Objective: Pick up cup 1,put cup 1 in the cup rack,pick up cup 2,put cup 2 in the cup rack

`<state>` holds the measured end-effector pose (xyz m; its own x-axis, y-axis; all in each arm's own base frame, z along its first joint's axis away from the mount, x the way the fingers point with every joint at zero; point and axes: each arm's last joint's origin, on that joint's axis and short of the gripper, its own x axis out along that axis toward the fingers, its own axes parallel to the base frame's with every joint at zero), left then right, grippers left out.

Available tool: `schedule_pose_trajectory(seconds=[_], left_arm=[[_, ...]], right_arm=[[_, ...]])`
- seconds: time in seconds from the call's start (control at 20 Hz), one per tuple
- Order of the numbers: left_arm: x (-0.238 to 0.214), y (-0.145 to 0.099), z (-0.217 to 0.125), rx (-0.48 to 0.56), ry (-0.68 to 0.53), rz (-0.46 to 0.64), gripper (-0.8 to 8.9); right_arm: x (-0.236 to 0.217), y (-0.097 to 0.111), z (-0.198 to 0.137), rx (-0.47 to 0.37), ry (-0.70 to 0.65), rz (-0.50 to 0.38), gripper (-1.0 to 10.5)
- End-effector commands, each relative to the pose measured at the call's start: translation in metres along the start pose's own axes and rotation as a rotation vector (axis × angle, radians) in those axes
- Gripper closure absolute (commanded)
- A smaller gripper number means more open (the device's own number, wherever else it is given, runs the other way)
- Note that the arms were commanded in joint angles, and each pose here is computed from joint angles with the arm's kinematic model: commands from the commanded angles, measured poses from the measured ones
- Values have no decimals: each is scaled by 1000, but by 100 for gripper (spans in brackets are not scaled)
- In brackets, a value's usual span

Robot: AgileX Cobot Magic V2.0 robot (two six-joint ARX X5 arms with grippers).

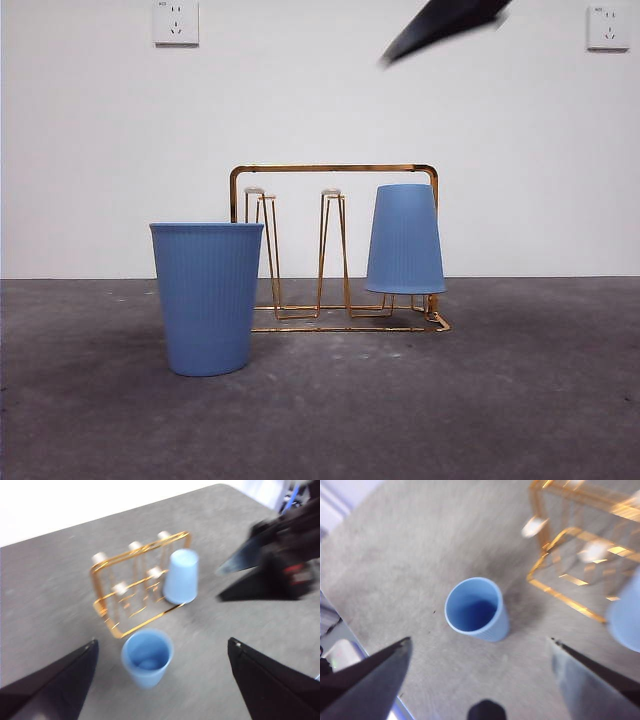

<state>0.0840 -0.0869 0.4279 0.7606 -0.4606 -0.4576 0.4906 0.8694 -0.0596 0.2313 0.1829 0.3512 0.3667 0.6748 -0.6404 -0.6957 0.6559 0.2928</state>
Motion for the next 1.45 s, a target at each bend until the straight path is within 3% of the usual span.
schedule_pose_trajectory(seconds=[0.05,0.35,0.7,0.8,0.95,1.05,1.2,1.45], left_arm=[[-11,6,-9,-7,19,34,378],[-41,20,-28,-44,-4,27,378],[-31,25,-68,-134,-6,12,378],[-23,23,-75,-171,-14,-31,378],[-6,18,-84,-215,-11,-93,377],[3,15,-88,-232,-1,-117,377],[10,14,-92,-249,2,-118,377],[10,13,-86,-275,-49,-151,377]], right_arm=[[37,-2,-1,31,47,19,468],[117,-7,-14,44,141,-103,469],[162,-12,-27,87,168,-115,489],[168,-13,-29,87,176,-121,596],[178,-15,-33,114,183,-123,653],[183,-16,-36,117,192,-125,821],[184,-17,-35,109,188,-122,945],[183,-16,-34,102,181,-115,959]])
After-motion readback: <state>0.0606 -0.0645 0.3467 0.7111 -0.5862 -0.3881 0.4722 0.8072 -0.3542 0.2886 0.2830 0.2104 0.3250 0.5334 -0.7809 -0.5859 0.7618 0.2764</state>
